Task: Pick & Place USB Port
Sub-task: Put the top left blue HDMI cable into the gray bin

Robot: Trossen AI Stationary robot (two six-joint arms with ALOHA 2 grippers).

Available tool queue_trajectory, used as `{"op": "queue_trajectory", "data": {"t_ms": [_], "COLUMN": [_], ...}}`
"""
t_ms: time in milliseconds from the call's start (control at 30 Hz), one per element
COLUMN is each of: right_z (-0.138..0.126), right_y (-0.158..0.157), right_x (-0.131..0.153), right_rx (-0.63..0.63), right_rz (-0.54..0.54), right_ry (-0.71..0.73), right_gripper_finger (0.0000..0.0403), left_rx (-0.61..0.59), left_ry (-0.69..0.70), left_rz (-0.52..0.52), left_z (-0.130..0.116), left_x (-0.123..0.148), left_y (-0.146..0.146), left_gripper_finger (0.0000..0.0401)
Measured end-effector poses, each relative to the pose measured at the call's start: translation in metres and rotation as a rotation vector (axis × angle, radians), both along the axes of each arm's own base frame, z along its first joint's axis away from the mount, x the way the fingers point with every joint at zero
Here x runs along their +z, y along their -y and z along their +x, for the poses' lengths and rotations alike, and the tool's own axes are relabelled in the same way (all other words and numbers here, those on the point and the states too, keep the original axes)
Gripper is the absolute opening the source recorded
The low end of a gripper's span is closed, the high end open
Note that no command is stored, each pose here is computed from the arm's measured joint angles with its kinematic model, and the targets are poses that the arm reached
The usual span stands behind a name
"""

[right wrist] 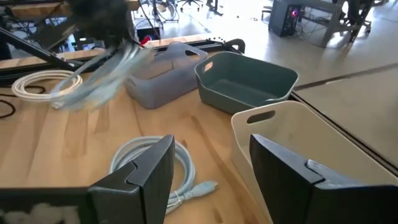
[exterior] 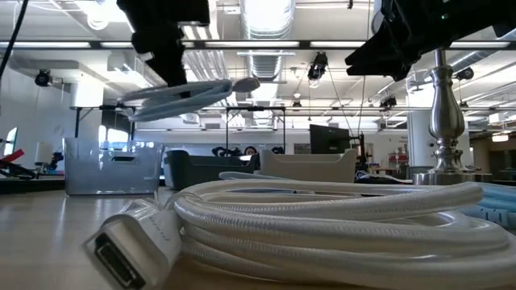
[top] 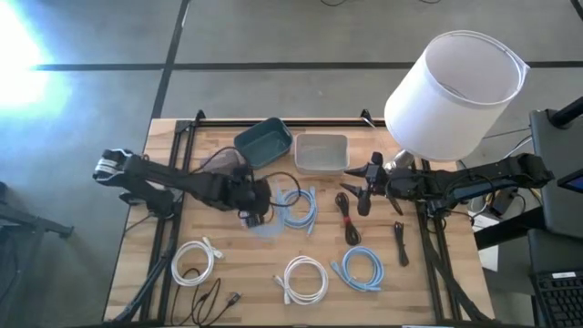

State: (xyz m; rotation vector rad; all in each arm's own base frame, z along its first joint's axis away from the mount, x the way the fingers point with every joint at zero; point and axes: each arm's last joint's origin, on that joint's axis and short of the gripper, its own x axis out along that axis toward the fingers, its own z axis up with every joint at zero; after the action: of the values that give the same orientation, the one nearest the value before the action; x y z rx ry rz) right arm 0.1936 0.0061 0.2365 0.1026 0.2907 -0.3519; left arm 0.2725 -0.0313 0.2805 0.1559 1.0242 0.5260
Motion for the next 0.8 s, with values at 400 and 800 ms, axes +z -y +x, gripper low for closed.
{"op": "queue_trajectory", "data": {"t_ms": [400,800], "right_z": [-0.002,-0.003], "right_y": [0.000,0.000], "right_x": [-0.007,-0.007], "right_rx": [-0.021,-0.020], "right_rz": [0.063,0.055], "right_ry": [-0.045,-0.053], "right_gripper_finger": [0.0205,0.0205], "left_rx": [0.239,0.340], "left_ry": [-0.137,-0.386], "left_rz": [0.258,0.292], "left_z": [-0.029,-0.050], "left_x": [0.022,-0.033], "left_y": [-0.020,-0.055], "left_gripper_finger": [0.0049,0.0050]}}
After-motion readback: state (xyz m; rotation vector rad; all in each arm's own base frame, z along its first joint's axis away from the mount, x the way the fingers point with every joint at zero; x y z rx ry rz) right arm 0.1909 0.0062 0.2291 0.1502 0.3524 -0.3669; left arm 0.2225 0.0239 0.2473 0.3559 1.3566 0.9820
